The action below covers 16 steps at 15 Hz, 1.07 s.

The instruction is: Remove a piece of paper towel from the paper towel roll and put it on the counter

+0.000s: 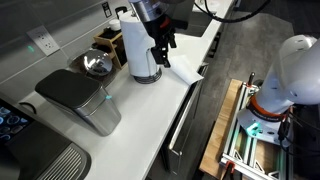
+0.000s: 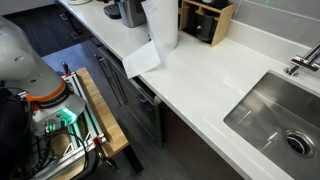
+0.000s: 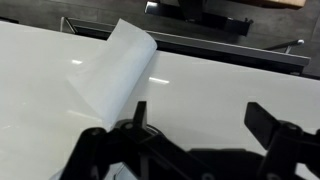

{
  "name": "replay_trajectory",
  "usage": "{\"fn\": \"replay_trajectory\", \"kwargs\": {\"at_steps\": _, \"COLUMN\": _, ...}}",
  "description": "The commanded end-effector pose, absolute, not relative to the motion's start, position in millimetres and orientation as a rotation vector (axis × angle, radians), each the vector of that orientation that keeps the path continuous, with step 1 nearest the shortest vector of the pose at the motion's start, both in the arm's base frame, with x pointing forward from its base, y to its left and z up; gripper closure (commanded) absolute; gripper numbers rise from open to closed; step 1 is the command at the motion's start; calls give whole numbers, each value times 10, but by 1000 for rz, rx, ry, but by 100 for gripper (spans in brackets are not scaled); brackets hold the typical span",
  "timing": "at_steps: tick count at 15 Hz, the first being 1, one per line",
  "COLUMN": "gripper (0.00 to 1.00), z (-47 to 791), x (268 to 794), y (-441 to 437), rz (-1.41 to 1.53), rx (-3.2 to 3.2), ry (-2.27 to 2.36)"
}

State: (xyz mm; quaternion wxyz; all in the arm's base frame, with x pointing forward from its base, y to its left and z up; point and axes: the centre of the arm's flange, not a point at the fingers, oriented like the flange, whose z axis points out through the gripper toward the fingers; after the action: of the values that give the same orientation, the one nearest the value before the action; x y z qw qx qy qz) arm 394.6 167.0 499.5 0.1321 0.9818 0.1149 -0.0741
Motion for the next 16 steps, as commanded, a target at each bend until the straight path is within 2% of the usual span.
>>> {"fn": "replay_trajectory", "kwargs": {"at_steps": 1, "gripper": 0, "z": 4995, "x": 3946, "y": 1670, "rz": -215, "rx": 2849, "ry": 333}}
{"fn": "replay_trajectory", "kwargs": {"at_steps": 5, "gripper": 0, "z": 4719, "x": 4216, "y": 1298, "rz": -264, "rx": 2824, "ry": 534}}
{"fn": "replay_trajectory", "kwargs": {"at_steps": 11, "gripper": 0, "z": 4335, "x": 4475, "y": 562, "rz": -179, "rx": 2769, "ry": 912}}
{"fn": "replay_trajectory", "kwargs": {"at_steps": 16, "gripper": 0, "z": 4384, "x": 4509, "y": 592, "rz": -198, "rx": 2793, "ry": 877}}
